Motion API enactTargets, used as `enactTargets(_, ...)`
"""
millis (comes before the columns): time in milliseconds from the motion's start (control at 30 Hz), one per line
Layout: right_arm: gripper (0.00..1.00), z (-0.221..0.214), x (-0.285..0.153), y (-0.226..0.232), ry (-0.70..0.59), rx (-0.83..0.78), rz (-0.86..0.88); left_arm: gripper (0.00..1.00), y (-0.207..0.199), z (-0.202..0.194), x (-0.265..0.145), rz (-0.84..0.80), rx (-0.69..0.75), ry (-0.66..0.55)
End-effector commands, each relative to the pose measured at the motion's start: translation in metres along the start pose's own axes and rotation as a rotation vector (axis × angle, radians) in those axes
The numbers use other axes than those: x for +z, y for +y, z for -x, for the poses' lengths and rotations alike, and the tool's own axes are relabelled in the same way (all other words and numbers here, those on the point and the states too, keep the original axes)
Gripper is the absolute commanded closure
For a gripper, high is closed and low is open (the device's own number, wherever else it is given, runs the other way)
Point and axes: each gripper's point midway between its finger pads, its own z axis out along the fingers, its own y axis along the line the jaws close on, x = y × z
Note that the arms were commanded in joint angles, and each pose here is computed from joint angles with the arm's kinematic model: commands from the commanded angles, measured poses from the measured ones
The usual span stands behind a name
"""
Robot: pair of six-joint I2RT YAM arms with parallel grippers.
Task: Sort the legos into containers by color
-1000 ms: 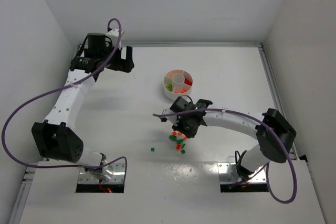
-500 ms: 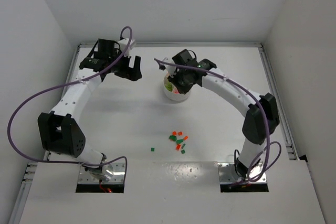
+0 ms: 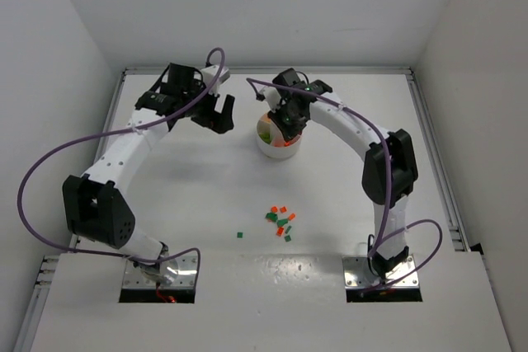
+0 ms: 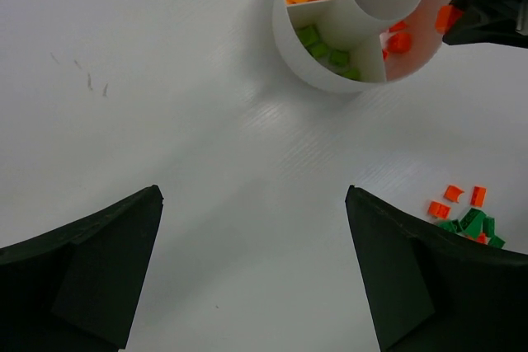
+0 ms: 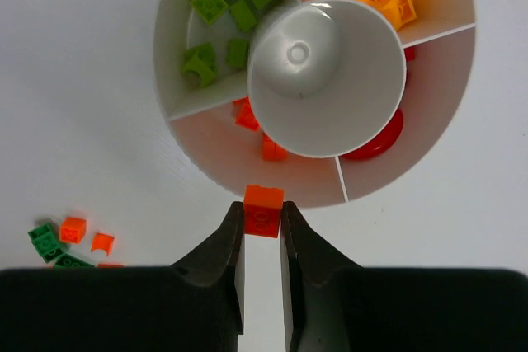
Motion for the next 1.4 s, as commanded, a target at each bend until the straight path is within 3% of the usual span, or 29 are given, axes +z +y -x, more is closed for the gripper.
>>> enactTargets(0, 0.94, 0.018, -0.008, -0.009, -0.05, 0.035, -0.009, 0.0, -0.014, 0.007, -0.001, -0.015, 0.053, -0.021)
enactTargets(67, 0.88, 0.019, -0.006, -0.011, -0.047, 0.036, -0.019, 0.0, -0.019, 0.005, -0.002, -0.024, 0.07, -0.02)
enactTargets(133, 0.74, 0.021, -0.005, -0.014, -0.046, 0.036, -0.03, 0.0, -0.024, 0.001, 0.001, -0.035, 0.084, -0.01)
enactTargets(367, 0.65, 0.019, 0.002, -0.017, -0.03, 0.046, -0.045, 0.0, -0.04, -0.023, -0.001, -0.077, 0.085, -0.01)
enactTargets(467, 0.65, 0.019, 0.002, -0.018, -0.028, 0.046, -0.054, 0.06, -0.054, -0.028, -0.01, -0.117, 0.109, -0.068)
enactTargets(600, 0.65, 0.023, -0.013, -0.025, -0.063, 0.064, -0.076, 0.2, -0.089, -0.043, -0.017, -0.207, 0.268, -0.074)
enactTargets(767, 0.65, -0.005, -0.022, -0.054, -0.04, 0.141, -0.126, 0.47, -0.14, -0.094, -0.008, -0.354, 0.404, 0.085)
enactTargets(833, 0.65, -0.024, -0.018, -0.071, -0.005, 0.198, -0.138, 0.52, -0.157, -0.111, -0.005, -0.375, 0.453, 0.119)
enactTargets(967, 0.65, -0.052, -0.02, -0.082, 0.014, 0.255, -0.131, 0.53, -0.169, -0.132, 0.013, -0.332, 0.553, 0.184)
enactTargets(1167, 0.65, -0.072, -0.034, -0.093, 0.005, 0.298, -0.155, 0.58, -0.19, -0.134, 0.052, -0.28, 0.464, 0.285)
enactTargets(1367, 0.65, -0.083, -0.043, -0.099, -0.006, 0.325, -0.173, 0.57, -0.22, -0.146, 0.067, -0.283, 0.514, 0.312)
